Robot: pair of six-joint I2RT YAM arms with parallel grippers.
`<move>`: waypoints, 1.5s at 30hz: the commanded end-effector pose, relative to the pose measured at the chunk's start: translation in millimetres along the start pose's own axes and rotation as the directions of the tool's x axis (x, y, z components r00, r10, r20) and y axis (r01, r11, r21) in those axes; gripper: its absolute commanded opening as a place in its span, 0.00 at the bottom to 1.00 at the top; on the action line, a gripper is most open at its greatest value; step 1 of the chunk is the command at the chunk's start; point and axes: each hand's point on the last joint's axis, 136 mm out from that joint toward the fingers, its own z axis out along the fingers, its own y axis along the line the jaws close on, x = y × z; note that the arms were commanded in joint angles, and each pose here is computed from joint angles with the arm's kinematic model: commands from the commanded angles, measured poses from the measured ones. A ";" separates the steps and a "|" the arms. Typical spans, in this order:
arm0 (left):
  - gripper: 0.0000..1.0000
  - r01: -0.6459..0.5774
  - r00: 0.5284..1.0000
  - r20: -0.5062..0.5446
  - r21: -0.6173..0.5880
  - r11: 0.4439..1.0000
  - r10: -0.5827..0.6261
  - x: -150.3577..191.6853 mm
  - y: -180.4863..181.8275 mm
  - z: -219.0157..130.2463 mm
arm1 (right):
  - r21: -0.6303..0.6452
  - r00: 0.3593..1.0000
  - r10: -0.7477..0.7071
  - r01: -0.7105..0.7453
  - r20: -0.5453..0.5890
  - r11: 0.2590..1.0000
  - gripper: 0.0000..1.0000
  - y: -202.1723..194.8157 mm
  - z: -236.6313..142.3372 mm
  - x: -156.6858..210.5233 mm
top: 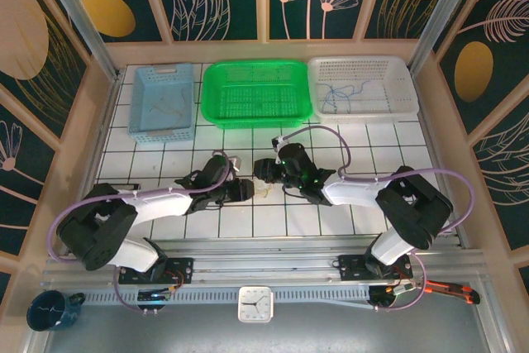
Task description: Untangle the cables
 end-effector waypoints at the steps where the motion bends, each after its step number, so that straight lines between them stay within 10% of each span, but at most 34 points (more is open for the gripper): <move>1: 0.43 -0.005 1.000 0.029 0.017 1.000 0.004 -10.7 -9.6 2.4 | 0.001 1.000 0.019 -0.019 0.022 1.000 0.33 -4.4 2.0 -0.8; 11: 0.28 -0.007 1.000 0.015 0.005 1.000 0.006 -6.9 -5.4 9.1 | 0.010 0.999 0.027 -0.027 0.025 1.000 0.33 -9.8 2.2 -0.4; 18: 0.00 -0.022 0.999 0.027 0.009 1.000 0.022 -12.2 -10.3 4.9 | 0.037 0.999 0.042 -0.043 0.028 0.998 0.32 -22.6 2.3 3.3; 35: 0.00 -0.117 0.961 0.260 0.060 0.991 0.098 -82.9 -75.3 -73.3 | 0.158 0.992 0.120 -0.123 0.029 0.980 0.31 -79.0 -0.6 27.6; 45: 0.00 -0.172 0.885 0.457 0.137 0.976 0.091 -114.9 -103.1 -116.8 | 0.129 0.992 0.117 -0.121 0.039 0.984 0.48 -67.6 -8.1 18.7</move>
